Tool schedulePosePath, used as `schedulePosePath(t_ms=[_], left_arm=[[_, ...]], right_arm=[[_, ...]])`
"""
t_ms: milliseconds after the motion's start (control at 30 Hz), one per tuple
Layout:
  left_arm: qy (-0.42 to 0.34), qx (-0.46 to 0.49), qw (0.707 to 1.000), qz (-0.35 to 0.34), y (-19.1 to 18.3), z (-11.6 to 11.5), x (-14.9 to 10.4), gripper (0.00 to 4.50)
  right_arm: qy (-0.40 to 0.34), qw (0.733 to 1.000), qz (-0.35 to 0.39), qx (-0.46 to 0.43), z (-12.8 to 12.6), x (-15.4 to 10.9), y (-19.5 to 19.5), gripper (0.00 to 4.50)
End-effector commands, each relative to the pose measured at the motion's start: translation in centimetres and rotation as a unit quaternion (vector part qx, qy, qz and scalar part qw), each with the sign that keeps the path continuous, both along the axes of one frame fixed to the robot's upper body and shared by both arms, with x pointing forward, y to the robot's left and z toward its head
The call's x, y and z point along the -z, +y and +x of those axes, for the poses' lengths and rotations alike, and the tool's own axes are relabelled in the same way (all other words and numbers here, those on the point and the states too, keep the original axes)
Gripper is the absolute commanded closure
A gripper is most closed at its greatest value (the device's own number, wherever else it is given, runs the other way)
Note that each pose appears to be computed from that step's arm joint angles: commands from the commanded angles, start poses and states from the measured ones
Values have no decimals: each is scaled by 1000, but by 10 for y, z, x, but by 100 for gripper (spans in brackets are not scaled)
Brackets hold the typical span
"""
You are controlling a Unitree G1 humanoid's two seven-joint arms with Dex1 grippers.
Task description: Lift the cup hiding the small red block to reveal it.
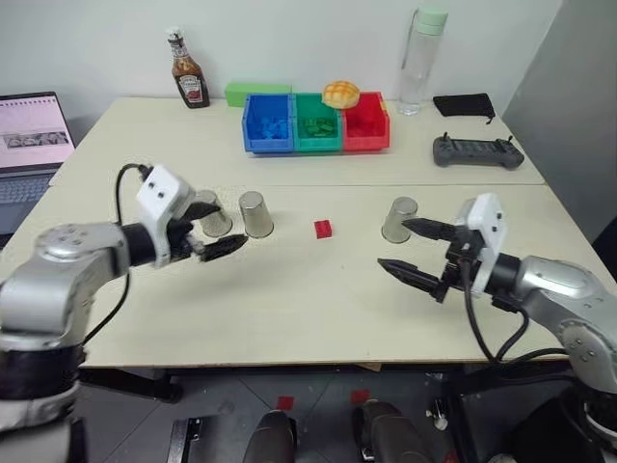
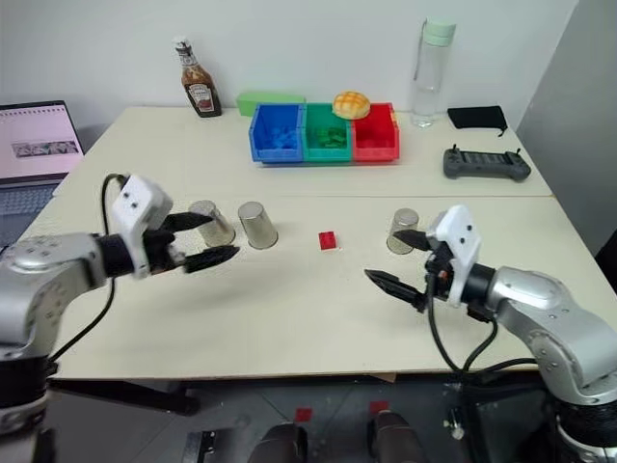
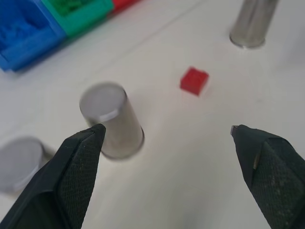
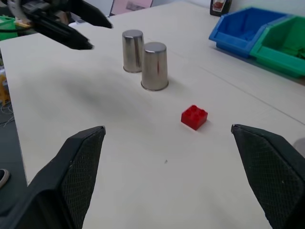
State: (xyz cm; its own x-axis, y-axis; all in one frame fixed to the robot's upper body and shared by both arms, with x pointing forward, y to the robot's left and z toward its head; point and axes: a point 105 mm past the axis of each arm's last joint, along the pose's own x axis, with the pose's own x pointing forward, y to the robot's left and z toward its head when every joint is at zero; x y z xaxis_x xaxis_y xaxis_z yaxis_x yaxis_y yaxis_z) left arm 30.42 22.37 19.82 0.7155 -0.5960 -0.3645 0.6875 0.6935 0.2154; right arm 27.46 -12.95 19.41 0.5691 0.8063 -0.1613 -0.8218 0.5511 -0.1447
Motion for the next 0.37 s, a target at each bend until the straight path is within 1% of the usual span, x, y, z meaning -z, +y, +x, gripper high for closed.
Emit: schedulePosePath(t_ms=[33,167,367], left_arm=[[-12,26,1000,11,-4,-15,-8,2],[-1,42,999,14,-7,-26,0,2],[14,56,998,8,-12,-34,7,2]], right_arm=[[-5,1000,-6,-15,-4,-7,-12,0],[1,1000,-21,-16,-5,-5,-18,0],[-7,1000,-24,-10,0,-7,-18,0]])
